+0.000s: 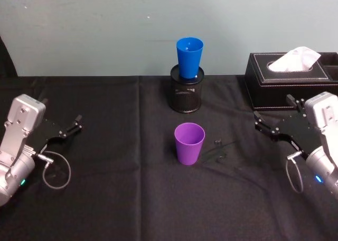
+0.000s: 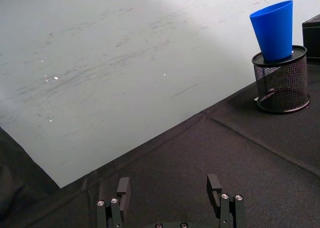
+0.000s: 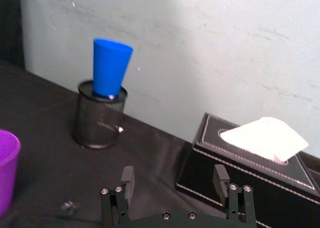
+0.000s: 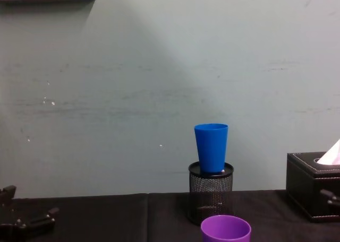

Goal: Pick up one cup with a gripper and tap it against the other cup.

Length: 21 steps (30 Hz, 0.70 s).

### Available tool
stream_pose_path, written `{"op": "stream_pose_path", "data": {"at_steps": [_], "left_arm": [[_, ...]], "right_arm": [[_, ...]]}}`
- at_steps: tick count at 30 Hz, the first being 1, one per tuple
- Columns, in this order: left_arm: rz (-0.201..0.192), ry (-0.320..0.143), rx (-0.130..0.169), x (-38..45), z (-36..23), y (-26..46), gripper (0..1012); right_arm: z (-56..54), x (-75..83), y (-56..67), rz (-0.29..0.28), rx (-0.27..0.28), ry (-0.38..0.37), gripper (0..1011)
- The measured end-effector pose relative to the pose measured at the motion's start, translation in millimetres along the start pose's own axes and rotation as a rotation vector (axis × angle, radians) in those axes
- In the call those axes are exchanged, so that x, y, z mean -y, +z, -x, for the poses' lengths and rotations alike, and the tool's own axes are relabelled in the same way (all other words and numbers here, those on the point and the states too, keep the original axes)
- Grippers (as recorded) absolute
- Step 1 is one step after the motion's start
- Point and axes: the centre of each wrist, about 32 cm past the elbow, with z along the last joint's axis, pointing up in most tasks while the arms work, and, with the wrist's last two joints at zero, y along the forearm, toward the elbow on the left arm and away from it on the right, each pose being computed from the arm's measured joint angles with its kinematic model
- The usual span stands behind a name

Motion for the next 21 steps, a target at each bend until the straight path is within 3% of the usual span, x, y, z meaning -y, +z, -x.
{"op": "stream_pose_path", "data": {"at_steps": [7, 14, 21], "left_arm": [[0.0, 0.0, 0.0, 0.0, 0.0, 0.0, 1000], [0.0, 0.0, 0.0, 0.0, 0.0, 0.0, 1000], [0.0, 0.0, 0.0, 0.0, 0.0, 0.0, 1000]], "right_arm": [[0.9, 7.3, 5.2, -0.033, -0.061, 0.081, 1000], [8.6, 21.6, 1.9, -0.043, -0.155, 0.274, 1000], [18.3, 24.1, -8.1, -0.036, -0.199, 0.45, 1000]]}}
